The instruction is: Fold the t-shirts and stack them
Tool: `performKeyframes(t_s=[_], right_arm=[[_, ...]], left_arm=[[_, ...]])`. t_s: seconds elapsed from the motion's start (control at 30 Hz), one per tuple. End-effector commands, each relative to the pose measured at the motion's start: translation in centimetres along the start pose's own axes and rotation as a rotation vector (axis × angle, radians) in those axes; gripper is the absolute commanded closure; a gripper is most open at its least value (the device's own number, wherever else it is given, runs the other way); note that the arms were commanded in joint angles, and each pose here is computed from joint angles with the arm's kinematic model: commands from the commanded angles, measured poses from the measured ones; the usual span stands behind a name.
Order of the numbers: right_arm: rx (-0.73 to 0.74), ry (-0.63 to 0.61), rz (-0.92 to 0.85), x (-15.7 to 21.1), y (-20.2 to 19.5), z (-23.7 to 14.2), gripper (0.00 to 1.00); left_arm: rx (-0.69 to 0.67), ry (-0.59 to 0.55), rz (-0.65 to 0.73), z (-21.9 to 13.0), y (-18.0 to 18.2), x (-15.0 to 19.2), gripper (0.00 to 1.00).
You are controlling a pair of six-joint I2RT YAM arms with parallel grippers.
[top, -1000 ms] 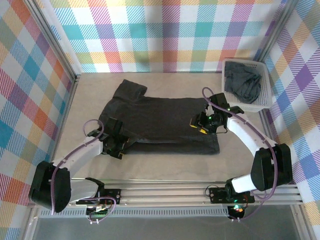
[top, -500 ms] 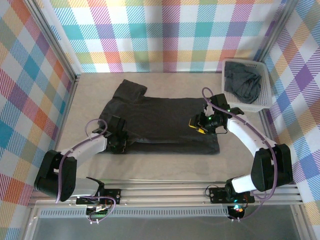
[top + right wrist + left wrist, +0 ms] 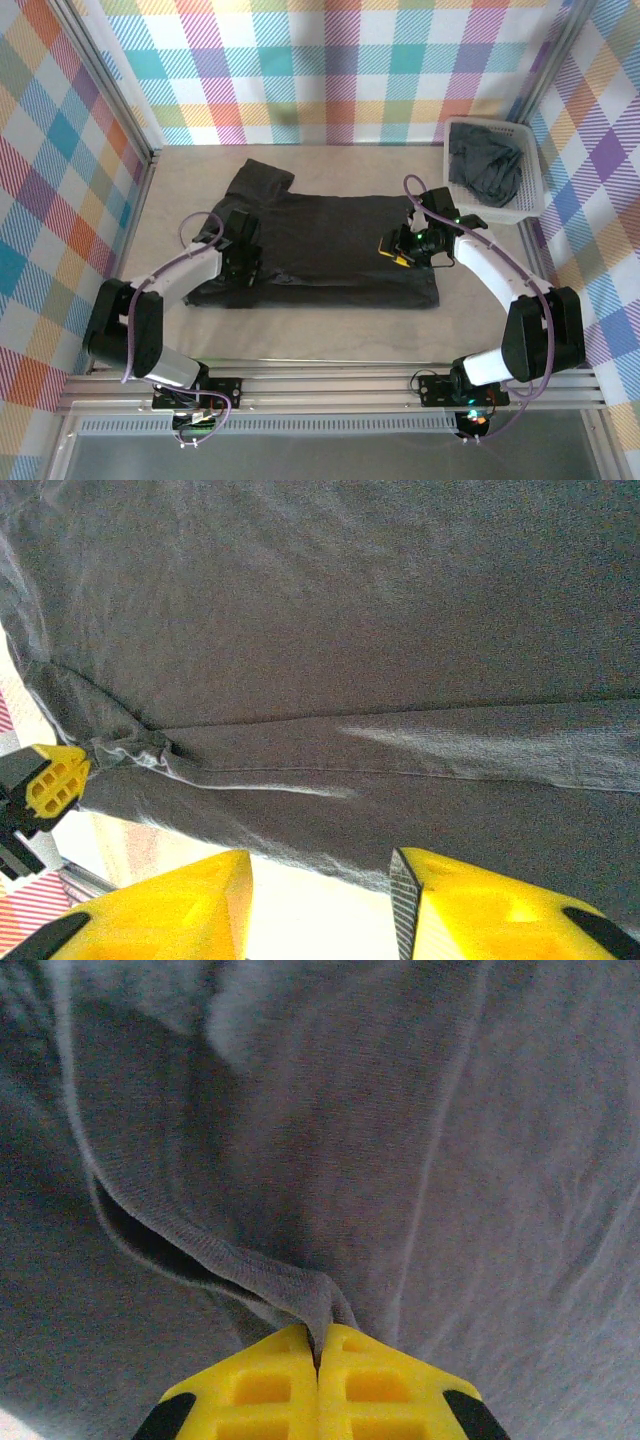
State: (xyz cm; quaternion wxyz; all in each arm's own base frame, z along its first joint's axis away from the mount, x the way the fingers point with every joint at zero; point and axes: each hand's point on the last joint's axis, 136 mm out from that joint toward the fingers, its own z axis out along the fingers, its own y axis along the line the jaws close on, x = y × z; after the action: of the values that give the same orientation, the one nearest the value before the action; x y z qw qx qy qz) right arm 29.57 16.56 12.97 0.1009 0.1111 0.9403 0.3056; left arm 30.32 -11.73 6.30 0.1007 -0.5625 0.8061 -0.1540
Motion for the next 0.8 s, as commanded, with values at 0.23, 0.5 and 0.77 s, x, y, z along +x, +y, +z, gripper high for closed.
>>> performKeyframes(t_s=[0.23, 0.5, 0.77], right_arm=[[-0.010, 0.016, -0.004, -0.2, 0.4, 0.2, 0.61], [-0.002, 0.022, -0.003, 0.1, 0.2, 0.2, 0.61], [-0.009, 0.037, 0.000, 0.2, 0.2, 0.5, 0.60]], left_arm=[[-0.245, 0.064, 0.590, 2.6, -3.8, 2.1, 1.00], [-0.390, 0.099, 0.944, 4.2, -5.8, 4.3, 1.00], [-0.314, -0.099, 1.082, 0.7, -10.4, 2.9, 0.30]])
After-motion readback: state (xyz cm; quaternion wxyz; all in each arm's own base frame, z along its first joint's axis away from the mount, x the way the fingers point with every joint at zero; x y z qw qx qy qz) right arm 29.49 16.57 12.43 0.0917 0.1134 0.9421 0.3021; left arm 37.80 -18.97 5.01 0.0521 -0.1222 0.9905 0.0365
